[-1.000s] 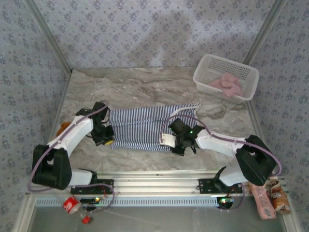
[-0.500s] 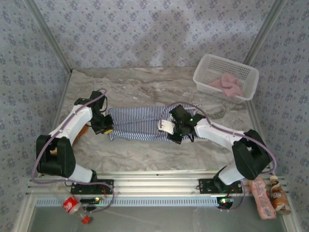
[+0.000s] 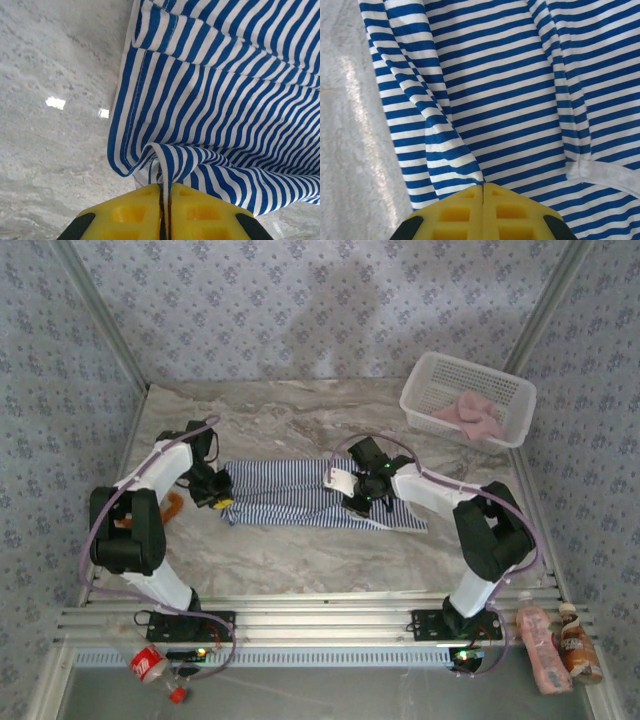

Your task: Fold and stack the tank tops

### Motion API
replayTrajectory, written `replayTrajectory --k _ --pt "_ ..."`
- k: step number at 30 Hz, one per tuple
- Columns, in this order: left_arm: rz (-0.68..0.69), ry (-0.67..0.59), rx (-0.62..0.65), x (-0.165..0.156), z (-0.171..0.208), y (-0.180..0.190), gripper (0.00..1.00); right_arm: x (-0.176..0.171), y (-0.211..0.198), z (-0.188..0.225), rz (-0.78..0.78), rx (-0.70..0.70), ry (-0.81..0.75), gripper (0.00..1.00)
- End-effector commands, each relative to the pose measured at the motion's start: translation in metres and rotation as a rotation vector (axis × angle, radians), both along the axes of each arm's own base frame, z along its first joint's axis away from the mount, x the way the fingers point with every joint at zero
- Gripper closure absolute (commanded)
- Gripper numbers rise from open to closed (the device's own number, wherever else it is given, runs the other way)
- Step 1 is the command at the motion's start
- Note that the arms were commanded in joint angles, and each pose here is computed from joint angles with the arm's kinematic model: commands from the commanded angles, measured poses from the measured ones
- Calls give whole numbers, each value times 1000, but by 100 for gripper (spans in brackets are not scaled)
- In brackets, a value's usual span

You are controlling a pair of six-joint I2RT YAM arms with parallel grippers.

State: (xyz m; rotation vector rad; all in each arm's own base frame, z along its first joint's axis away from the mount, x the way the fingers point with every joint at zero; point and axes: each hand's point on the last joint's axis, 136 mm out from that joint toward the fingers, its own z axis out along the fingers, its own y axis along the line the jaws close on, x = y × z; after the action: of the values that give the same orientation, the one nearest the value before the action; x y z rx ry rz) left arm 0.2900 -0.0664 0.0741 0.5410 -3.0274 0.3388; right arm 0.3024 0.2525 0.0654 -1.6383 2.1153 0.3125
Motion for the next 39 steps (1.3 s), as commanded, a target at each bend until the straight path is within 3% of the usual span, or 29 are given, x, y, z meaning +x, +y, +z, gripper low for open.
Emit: replayTrajectory --k 1,8,19,22,30,34,39 --pt "-13 -1 -19 7 0 2 88 15 9 6 3 32 -29 96" --pt "12 10 -25 12 -8 10 87 32 18 11 -27 70 -46 95" --pt "24 20 -15 22 -24 15 83 43 14 -16 -64 -10 -9 95" --pt "18 14 5 26 -23 19 76 47 11 -17 -81 -17 -13 95" --pt "19 -71 49 23 13 26 58 59 5 -14 -157 -50 -38 85" --pt "30 -102 34 10 33 20 55 60 3 -4 -180 -42 -47 76" --pt "15 -127 -47 -12 43 -15 55 59 -15 3 -287 -67 -2 73"
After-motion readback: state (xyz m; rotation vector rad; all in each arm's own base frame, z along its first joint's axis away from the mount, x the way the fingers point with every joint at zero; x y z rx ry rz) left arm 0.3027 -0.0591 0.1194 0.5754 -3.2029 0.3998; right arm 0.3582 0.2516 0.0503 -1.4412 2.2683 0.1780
